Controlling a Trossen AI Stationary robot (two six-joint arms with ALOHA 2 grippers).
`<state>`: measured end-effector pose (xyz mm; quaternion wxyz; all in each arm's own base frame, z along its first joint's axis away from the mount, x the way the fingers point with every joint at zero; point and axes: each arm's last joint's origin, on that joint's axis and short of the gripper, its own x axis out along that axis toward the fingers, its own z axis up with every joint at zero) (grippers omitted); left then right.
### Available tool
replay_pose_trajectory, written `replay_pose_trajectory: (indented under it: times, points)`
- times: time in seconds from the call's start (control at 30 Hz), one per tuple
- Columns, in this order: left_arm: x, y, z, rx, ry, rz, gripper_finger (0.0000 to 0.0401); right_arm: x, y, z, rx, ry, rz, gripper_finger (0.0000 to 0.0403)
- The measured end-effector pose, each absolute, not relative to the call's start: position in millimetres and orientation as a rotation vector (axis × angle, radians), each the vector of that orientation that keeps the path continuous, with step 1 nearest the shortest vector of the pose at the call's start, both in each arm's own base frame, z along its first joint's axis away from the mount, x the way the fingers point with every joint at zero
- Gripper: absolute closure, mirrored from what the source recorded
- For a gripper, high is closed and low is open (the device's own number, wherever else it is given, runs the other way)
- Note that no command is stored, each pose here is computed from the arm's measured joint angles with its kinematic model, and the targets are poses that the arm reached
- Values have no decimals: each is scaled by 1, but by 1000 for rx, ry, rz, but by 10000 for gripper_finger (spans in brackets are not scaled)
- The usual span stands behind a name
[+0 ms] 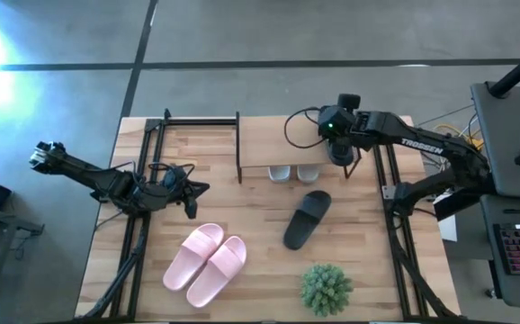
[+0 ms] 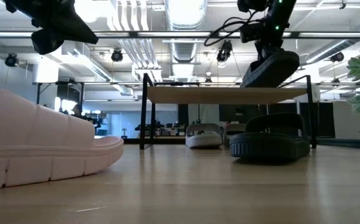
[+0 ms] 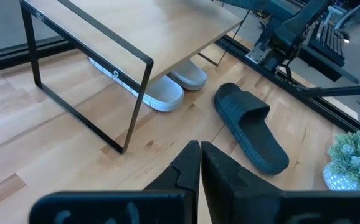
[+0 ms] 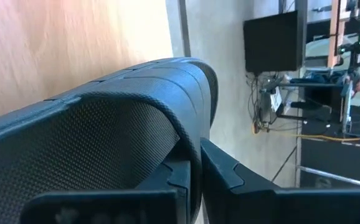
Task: Pick and place slides into the shelf
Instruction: Put the right black slides on the shelf
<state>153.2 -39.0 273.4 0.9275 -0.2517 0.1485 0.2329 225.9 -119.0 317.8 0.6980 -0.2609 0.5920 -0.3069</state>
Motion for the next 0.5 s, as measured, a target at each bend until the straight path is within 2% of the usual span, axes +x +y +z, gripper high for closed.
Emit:
replay_pose_trajectory:
  times: [0.2, 0.5]
  points:
    - [153, -39, 274, -542, 297, 481, 401, 226, -121, 305, -644, 1379, -692, 390]
    - [153, -39, 274, -542, 296, 480, 401, 223, -125, 291, -611, 1397, -711, 390]
